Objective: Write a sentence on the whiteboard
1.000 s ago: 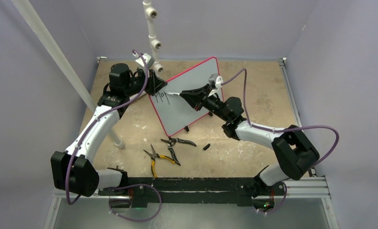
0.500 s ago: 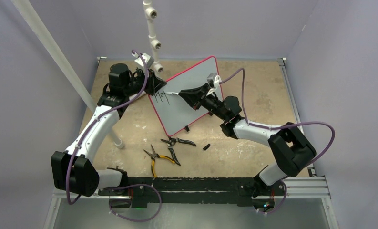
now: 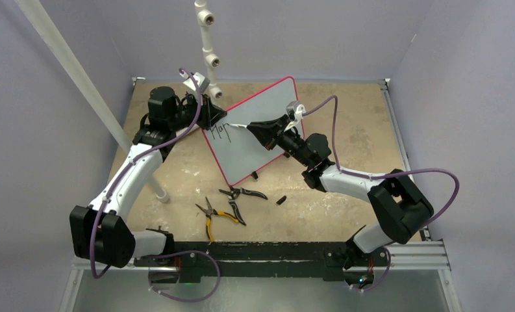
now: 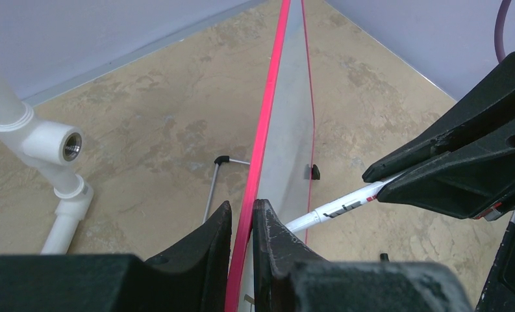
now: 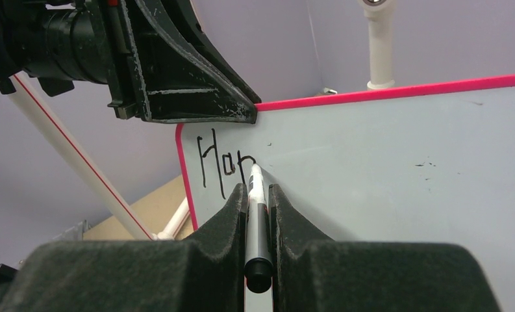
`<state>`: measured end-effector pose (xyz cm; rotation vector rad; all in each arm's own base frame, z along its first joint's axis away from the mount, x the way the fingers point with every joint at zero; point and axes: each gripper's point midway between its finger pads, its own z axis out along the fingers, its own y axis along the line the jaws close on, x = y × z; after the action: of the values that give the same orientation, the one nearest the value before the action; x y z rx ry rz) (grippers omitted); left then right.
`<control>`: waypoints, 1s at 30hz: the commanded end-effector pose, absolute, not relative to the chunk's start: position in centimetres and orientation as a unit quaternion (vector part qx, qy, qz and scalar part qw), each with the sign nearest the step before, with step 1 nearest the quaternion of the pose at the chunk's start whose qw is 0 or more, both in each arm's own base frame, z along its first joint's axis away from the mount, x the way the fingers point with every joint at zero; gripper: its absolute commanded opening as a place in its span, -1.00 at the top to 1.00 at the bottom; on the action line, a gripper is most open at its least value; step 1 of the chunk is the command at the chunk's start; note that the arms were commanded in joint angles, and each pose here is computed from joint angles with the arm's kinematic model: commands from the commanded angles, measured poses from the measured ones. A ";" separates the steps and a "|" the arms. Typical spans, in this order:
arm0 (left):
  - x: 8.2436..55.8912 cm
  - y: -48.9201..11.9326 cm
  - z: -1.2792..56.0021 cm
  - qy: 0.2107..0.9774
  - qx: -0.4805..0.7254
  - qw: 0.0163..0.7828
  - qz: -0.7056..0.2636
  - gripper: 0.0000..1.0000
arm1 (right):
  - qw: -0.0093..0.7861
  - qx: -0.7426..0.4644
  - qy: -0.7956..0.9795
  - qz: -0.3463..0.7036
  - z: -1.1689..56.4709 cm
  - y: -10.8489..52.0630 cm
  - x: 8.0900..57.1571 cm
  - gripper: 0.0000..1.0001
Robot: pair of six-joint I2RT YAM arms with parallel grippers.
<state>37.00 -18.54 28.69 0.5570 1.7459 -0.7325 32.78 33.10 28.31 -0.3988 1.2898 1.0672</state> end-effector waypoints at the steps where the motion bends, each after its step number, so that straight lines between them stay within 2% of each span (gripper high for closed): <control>1: 37.9 -17.9 28.9 0.737 0.222 0.565 -0.297 0.73 | 0.669 -0.165 0.561 0.457 29.1 32.4 33.0 1.00; 16: 37.9 -17.8 29.0 0.737 0.221 0.566 -0.298 0.73 | 0.642 -0.208 0.557 0.485 27.9 33.9 31.5 1.00; 30: 37.9 -17.8 28.9 0.737 0.220 0.565 -0.297 0.72 | 0.656 -0.202 0.538 0.490 29.8 33.2 30.8 1.00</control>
<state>36.91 -18.64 28.73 0.5628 1.7427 -0.7400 31.61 33.69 27.34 -0.4608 1.3001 1.1039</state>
